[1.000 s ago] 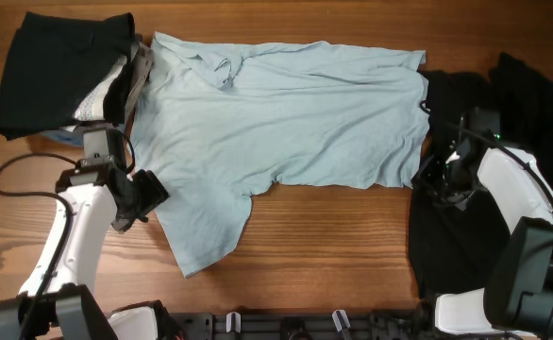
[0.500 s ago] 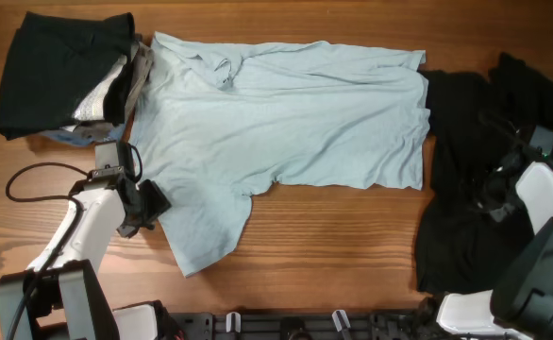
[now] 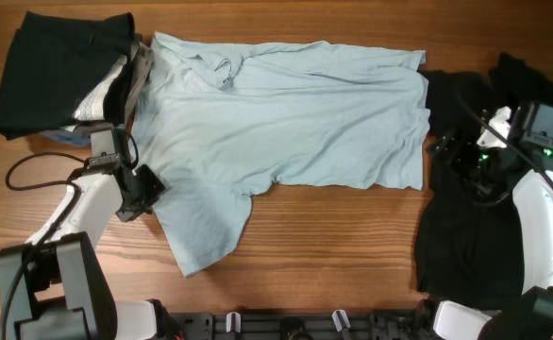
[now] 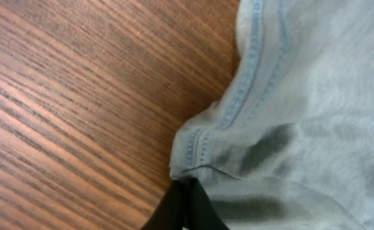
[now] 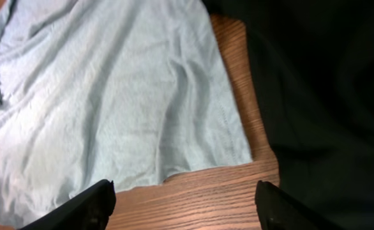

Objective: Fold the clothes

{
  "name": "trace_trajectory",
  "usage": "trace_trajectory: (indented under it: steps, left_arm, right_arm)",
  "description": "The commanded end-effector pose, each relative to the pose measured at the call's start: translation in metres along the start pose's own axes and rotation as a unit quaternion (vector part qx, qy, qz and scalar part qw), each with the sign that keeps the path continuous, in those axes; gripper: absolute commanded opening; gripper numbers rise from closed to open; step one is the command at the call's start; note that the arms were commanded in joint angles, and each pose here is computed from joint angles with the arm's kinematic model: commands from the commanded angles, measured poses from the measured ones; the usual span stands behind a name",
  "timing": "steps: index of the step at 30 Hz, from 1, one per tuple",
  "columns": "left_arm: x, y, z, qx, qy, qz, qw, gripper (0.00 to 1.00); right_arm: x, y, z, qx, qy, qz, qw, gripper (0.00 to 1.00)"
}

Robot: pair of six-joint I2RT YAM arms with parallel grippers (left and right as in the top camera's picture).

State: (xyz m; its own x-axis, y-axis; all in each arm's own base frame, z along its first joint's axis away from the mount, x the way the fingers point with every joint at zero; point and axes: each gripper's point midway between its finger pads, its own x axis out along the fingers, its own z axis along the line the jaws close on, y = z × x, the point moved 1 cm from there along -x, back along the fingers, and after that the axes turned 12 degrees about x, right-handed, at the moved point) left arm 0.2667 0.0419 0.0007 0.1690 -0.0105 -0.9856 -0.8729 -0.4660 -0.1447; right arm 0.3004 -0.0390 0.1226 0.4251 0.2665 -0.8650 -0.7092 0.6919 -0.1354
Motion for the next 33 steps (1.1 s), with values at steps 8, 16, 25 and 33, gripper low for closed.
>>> trace_trajectory:
  steps: [8, 16, 25, 33]
  left_arm:
    - [-0.02, 0.018, 0.064, -0.115, -0.031, 0.084, 0.989, 0.04]
    - [-0.024, 0.006, 0.026, -0.037, 0.096, 0.066, 0.993, 0.52]
    - [-0.029, 0.004, 0.0, 0.043, 0.167, 0.052, 0.984, 0.73]
    - [-0.026, 0.004, -0.023, 0.11, 0.168, 0.039, 0.979, 0.81]
  right_arm:
    - [0.061, 0.056, -0.055, 0.05, 0.07, 0.083, 0.993, 0.7]
    - [0.082, 0.047, -0.058, 0.052, 0.048, 0.051, 0.996, 0.42]
    - [0.083, 0.036, -0.057, 0.05, 0.049, 0.025, 0.997, 0.58]
    - [0.101, 0.04, -0.086, 0.068, 0.098, 0.018, 0.993, 0.07]
